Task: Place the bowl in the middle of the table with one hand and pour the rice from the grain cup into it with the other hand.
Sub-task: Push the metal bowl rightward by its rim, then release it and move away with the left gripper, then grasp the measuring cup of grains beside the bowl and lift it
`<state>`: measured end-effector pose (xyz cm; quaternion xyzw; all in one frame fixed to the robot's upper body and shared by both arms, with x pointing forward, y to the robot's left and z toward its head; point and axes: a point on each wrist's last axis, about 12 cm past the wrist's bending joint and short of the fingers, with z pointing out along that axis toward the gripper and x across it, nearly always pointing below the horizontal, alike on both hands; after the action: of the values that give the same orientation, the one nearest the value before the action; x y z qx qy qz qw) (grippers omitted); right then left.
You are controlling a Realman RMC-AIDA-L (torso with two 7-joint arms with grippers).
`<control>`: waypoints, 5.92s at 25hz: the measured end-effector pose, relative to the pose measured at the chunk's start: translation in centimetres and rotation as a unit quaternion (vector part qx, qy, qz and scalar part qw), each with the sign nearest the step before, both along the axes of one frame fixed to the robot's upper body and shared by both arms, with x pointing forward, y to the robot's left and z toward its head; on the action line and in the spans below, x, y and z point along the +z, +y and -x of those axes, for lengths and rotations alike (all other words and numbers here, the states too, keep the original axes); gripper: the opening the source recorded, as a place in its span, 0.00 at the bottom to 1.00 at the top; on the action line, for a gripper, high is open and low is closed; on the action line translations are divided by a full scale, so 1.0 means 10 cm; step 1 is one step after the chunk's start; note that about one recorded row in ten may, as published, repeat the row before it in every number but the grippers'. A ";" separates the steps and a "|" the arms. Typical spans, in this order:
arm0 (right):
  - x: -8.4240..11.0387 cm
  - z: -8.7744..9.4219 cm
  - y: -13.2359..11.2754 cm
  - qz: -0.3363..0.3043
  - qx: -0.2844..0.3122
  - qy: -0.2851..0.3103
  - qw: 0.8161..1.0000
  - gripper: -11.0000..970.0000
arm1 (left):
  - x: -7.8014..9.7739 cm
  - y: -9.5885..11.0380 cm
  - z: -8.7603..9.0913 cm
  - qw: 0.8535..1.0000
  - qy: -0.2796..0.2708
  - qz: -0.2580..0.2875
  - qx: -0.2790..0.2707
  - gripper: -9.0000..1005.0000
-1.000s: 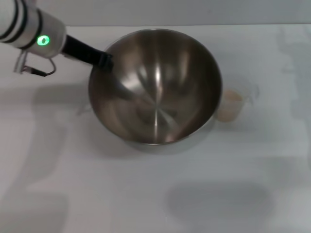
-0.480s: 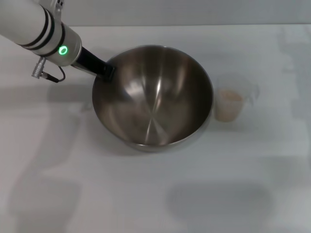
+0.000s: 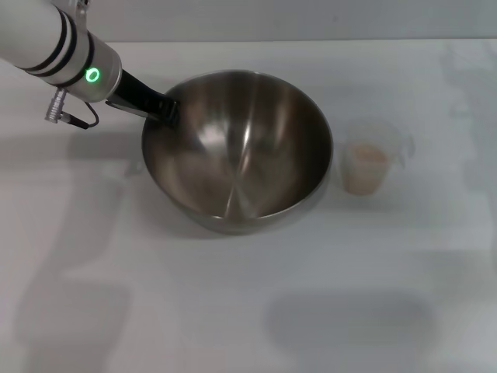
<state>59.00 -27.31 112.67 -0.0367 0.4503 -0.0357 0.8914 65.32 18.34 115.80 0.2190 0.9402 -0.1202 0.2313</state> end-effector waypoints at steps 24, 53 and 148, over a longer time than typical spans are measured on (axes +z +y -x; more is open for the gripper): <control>0.00 0.07 0.00 -0.001 0.002 -0.016 1.000 0.68 | 0.11 -0.04 0.12 0.999 -0.036 0.026 -0.023 0.65; -0.40 0.58 -0.05 -0.039 -0.023 0.034 0.998 0.68 | -0.18 1.27 0.89 0.696 -0.657 0.197 0.213 0.64; -1.34 0.95 0.38 0.102 0.079 0.346 0.929 0.34 | -0.26 1.52 0.83 0.698 -0.658 0.163 0.231 0.64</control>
<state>49.48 -23.51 99.26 -0.1733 0.7201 0.0042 0.6719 57.06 33.55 113.20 -0.0225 0.5350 -0.0396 0.8436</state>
